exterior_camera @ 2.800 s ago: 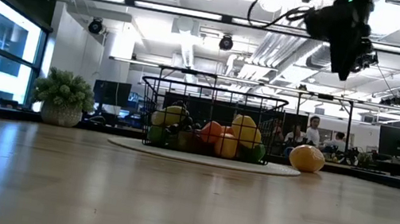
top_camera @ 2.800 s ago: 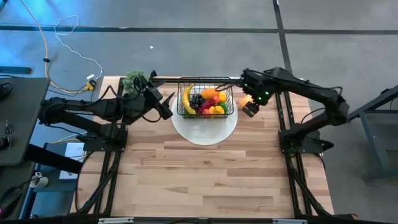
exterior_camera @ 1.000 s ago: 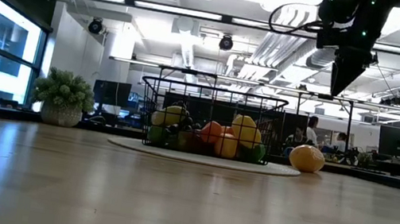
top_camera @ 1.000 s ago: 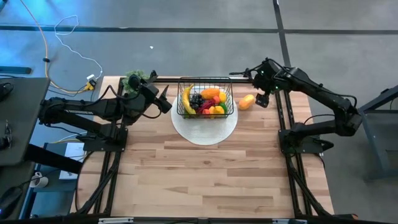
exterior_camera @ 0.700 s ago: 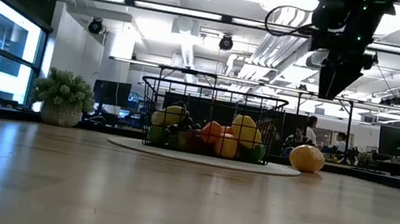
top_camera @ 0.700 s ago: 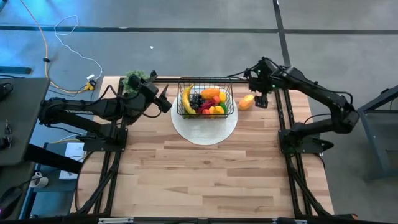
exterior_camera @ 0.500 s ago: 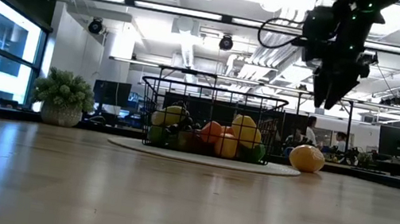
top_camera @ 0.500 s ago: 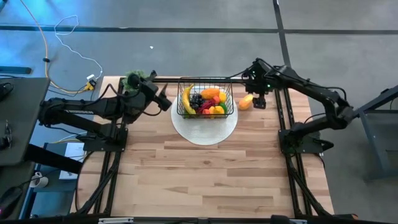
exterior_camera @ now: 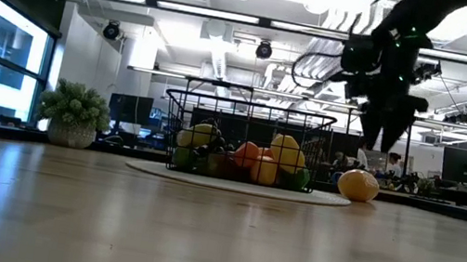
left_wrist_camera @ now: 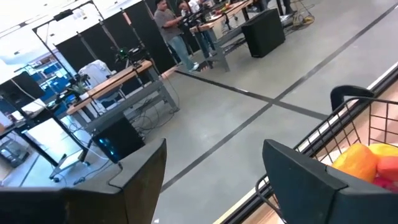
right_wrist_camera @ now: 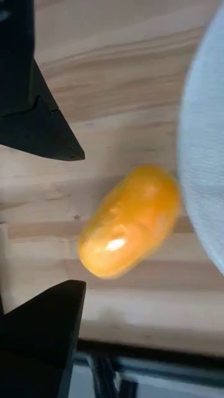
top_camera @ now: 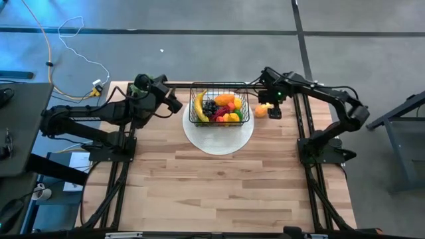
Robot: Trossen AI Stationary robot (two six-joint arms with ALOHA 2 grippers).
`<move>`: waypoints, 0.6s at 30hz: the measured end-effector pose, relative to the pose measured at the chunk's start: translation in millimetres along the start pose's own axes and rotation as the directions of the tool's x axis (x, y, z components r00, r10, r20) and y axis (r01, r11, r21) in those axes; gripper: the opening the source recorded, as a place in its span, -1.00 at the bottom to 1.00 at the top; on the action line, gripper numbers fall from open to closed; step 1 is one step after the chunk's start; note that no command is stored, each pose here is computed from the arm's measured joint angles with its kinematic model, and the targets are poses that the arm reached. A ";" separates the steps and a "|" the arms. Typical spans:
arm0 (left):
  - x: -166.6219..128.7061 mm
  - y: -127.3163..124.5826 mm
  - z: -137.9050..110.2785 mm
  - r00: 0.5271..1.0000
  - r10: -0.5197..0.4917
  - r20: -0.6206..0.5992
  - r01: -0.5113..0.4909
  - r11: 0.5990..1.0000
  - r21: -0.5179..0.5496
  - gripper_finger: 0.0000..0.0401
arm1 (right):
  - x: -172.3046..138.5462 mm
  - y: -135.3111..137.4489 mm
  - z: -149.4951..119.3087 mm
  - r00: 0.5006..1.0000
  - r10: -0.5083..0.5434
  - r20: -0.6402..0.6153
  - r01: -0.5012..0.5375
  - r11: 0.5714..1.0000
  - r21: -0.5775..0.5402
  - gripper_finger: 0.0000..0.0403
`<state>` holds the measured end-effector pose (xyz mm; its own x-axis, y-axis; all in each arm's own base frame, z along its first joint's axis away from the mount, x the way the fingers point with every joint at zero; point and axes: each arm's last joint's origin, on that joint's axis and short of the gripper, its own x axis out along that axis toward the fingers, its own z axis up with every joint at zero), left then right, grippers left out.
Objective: Build produce basket
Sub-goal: Put the yellow mango into the black wire basket
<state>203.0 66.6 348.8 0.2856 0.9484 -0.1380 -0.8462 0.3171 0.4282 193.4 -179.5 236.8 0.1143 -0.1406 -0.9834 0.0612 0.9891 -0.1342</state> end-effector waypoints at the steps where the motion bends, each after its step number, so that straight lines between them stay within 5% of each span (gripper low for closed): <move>1: 0.7 0.4 -0.1 1.000 0.000 -0.001 0.000 1.000 -0.001 0.27 | 3.2 1.7 -3.3 1.000 0.004 -0.007 -0.004 1.000 -0.002 0.55; 18: 1.0 0.6 -0.1 1.000 0.001 -0.002 -0.001 1.000 -0.001 0.27 | 38.9 11.5 -20.1 0.979 -0.151 0.134 0.160 0.985 -0.063 0.55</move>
<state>202.7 67.8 348.8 0.2836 0.9488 -0.1388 -0.8471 0.3157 0.4274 178.6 -172.8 194.5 0.2360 -0.2927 -0.9266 0.0166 0.9546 -0.2973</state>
